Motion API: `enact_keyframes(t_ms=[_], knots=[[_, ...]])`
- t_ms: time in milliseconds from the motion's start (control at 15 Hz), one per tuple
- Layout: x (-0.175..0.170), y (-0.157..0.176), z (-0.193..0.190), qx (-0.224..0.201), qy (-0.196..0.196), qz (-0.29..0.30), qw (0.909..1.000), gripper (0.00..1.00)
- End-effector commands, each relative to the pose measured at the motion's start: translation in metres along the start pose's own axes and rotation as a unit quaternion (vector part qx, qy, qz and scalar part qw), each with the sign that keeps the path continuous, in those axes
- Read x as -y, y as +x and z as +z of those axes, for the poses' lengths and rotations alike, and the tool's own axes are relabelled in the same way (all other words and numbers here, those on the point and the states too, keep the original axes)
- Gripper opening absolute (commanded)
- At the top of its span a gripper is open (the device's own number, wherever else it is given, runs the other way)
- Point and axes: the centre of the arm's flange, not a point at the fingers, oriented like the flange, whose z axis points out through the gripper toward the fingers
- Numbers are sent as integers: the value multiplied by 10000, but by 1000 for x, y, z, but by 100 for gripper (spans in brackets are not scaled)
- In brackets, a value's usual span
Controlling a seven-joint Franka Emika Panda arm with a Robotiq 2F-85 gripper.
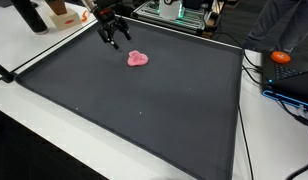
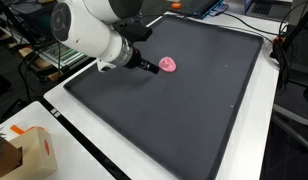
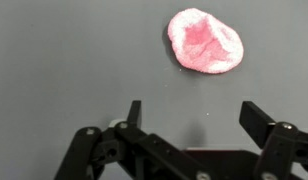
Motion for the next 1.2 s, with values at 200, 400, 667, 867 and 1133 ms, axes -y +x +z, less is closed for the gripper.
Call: enact_keyframes(t_ms=[200,400,667,867,1133], knots=[[-9,27,3,295,-47,-26,9996,100],[-2,27,4,361,-121,-92,9992,100],[19,23,8,433,-265,-234,9984,100],[39,18,10,413,-418,-404,9975,100],[71,11,16,89,-823,-840,9930,100]])
